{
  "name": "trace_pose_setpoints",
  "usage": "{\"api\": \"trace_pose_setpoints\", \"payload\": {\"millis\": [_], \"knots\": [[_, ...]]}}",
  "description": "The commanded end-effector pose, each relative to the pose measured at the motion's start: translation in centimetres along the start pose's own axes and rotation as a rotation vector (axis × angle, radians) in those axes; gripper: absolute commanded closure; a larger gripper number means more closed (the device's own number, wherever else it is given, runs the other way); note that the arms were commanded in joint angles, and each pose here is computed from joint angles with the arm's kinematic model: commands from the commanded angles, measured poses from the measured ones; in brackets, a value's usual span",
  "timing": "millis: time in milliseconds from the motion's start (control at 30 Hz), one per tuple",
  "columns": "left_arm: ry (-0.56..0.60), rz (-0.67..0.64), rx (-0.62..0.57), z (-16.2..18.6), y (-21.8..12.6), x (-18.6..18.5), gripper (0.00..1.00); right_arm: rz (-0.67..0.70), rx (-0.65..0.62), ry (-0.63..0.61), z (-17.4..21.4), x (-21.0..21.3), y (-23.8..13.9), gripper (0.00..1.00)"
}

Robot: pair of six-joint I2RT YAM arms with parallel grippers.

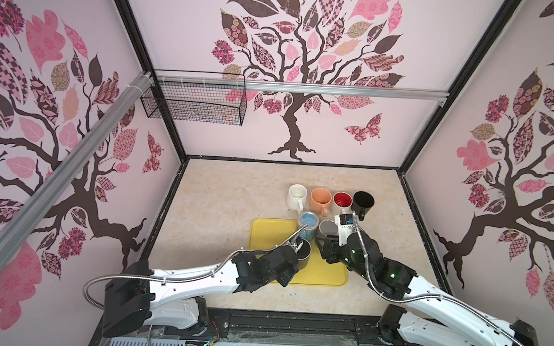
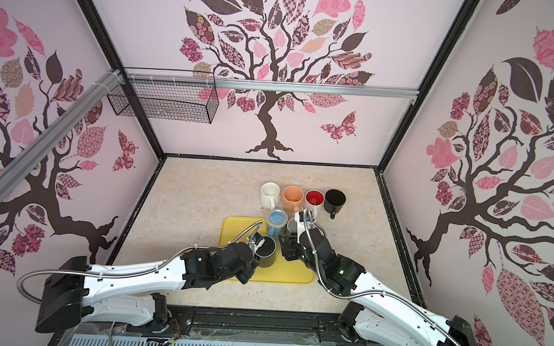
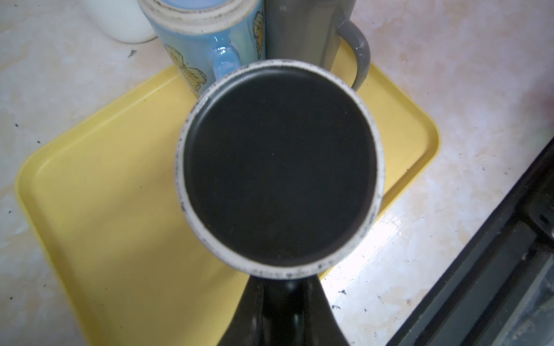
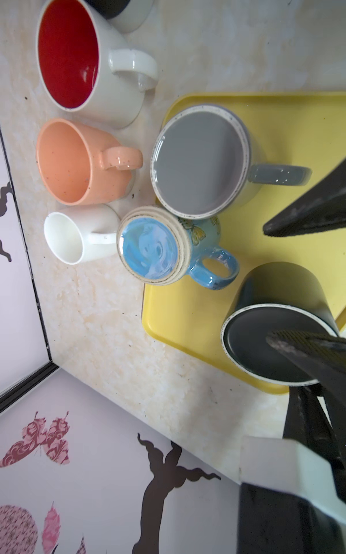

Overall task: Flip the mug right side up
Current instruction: 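Lift and tilt the black mug with left gripper while right gripper approaches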

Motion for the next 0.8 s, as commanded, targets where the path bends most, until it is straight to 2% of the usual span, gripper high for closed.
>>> {"api": "trace_pose_setpoints", "payload": {"millis": [0,167,333,533,767], "knots": [[-0.093,0.001,-0.157,-3.0,-2.5,1.1,1.00,-0.084,-0.035,0.055,-0.4,1.1,-0.3,0.46],[-0.260,0.057,-0.333,-5.0,-6.9,4.1,1.00,-0.244,-0.096,0.118,-1.1,3.0,-1.4,0.44],[-0.419,0.112,-0.558,-6.5,-12.6,6.8,1.00,-0.424,-0.116,0.165,-1.9,5.6,-2.6,0.40],[-0.534,0.250,-0.772,-8.4,-18.4,7.2,1.00,-0.658,-0.059,0.238,-1.8,9.0,-3.1,0.35],[-0.605,0.372,-0.918,-9.7,-21.8,7.1,1.00,-0.855,-0.023,0.297,-2.1,11.6,-3.8,0.34]]}}
Point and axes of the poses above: each gripper's point midway between its finger pads, its own y axis out along the fingers, its own x axis along the line the jaws close on, z = x × y, the point moved 2 cm from there along -y, back along the fingers
